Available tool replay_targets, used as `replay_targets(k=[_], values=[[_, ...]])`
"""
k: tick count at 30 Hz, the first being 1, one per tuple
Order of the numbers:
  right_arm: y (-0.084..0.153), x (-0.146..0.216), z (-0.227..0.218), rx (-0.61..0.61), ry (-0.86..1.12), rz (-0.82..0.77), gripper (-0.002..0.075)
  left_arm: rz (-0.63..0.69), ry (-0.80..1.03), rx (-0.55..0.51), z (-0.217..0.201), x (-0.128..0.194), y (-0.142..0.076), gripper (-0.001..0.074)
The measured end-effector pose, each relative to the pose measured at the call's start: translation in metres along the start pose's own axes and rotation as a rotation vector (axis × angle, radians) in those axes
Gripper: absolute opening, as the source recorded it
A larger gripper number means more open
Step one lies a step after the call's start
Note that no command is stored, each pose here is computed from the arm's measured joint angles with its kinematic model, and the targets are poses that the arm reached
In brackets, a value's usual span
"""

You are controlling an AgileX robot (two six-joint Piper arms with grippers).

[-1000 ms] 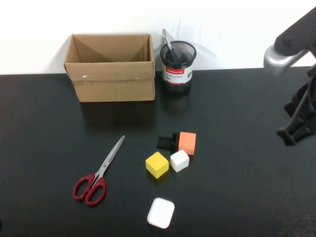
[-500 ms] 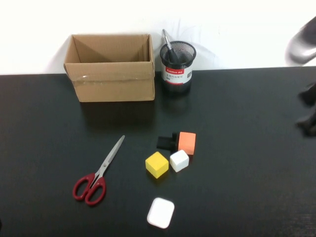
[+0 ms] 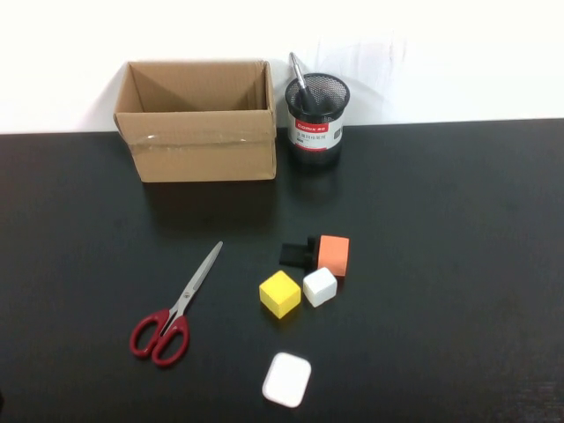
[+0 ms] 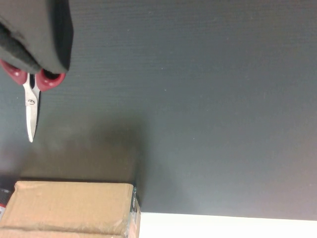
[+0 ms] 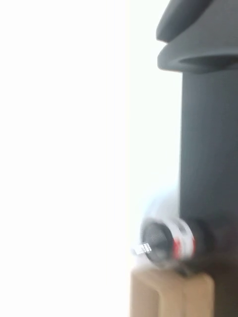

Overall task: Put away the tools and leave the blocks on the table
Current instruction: Pick up the scissors from the table

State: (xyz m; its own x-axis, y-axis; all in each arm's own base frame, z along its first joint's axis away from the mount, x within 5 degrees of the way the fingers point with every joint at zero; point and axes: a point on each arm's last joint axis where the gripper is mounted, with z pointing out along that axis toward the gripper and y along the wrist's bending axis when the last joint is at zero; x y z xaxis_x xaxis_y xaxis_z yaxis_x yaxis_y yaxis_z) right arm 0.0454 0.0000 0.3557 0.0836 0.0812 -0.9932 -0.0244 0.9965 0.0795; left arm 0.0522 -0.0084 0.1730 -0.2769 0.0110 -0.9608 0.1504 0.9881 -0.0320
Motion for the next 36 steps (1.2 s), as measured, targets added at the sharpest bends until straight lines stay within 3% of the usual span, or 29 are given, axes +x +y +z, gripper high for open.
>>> replay_targets(k=[8,17,36], values=[[-0.012,0.093,-0.018,0.123,0.059,0.012,-0.0007,0.000,0.000,0.000,0.000,0.000,0.000,-0.0004],[-0.021,0.179,-0.009,0.156,0.321,0.023,-0.0007,-0.006,0.000,0.002,0.000,0.000,0.000,-0.0004],[-0.021,0.179,-0.009,0.158,0.315,0.012,-0.0007,0.000,0.000,0.000,0.000,0.000,0.000,-0.0004]])
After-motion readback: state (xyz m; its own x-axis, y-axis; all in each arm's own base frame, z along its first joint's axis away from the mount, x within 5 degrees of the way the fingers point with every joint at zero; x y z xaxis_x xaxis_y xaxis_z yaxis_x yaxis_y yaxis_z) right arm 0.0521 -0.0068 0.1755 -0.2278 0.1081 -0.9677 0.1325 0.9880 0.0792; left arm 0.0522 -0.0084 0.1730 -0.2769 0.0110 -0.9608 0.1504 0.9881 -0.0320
